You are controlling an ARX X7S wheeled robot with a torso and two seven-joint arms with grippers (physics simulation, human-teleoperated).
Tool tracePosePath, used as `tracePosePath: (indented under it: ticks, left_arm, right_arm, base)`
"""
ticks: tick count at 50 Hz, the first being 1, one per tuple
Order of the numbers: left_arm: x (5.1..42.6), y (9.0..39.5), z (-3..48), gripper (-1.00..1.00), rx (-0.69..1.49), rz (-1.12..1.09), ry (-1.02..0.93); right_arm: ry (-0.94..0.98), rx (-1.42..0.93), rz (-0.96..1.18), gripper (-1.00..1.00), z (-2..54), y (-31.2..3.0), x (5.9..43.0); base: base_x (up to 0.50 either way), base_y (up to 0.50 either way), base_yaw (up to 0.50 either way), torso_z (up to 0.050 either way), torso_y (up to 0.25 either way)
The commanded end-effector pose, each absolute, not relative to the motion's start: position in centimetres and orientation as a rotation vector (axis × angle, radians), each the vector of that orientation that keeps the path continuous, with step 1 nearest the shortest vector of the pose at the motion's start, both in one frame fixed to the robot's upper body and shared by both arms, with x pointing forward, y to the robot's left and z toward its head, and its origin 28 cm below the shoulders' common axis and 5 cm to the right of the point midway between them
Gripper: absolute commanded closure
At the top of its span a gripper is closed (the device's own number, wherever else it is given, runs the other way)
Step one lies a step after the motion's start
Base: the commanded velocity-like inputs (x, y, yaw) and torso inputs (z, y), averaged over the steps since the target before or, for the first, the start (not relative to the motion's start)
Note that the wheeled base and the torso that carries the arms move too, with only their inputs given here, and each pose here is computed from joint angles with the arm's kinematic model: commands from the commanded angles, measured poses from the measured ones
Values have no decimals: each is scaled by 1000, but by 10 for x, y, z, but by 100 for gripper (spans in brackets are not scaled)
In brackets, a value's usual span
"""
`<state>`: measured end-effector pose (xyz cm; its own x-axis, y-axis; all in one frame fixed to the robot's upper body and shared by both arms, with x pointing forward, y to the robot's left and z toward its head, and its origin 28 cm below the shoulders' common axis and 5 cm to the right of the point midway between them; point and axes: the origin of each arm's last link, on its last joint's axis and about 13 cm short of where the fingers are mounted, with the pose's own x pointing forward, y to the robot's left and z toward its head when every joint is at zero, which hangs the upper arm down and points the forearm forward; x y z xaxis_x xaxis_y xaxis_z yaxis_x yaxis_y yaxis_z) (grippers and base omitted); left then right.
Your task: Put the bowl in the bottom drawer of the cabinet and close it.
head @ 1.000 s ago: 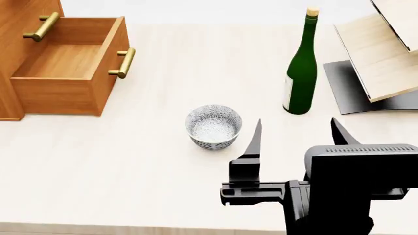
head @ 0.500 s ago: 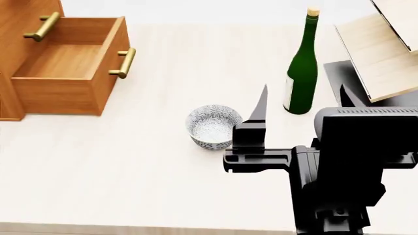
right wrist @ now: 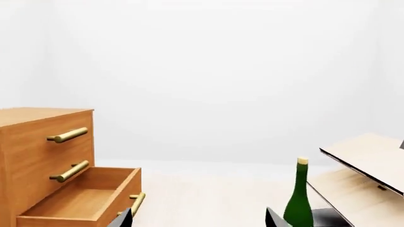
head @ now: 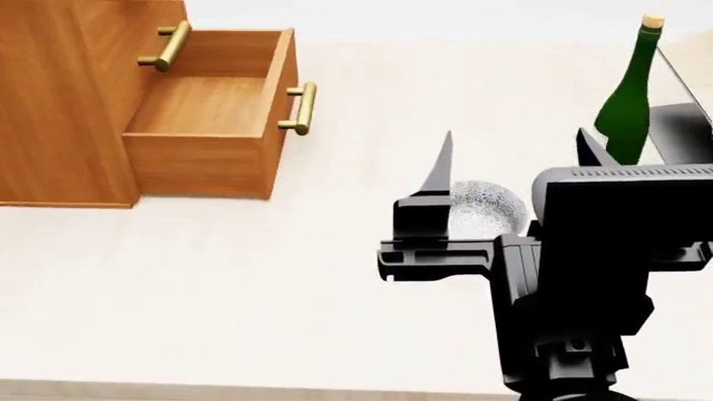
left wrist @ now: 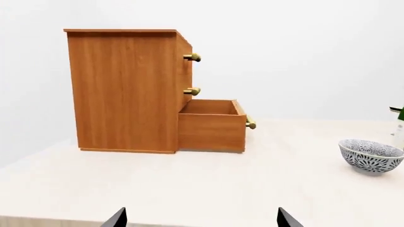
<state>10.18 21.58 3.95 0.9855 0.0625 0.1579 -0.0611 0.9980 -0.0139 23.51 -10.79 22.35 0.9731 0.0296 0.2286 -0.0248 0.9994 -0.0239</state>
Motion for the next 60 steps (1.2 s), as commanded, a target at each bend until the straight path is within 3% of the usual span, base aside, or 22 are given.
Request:
tracePosePath:
  ticks: [1,49,60]
  left_arm:
    - [102,216,40,-100,-7,60,-159]
    - [101,216,41,-100,-16,72,-160]
    - [102,216,40,-100,-14,71,-160]
  right_arm:
    - [-234,-24,35,-100,225,-107,236]
    - [-223,-4,32,-100,221,-105,237]
    - [-213,-6,20,-100,217,-107,240]
  base:
    - [0,465,0,0,0]
    - [0,472,0,0,0]
    - [71,0,0,0,0]
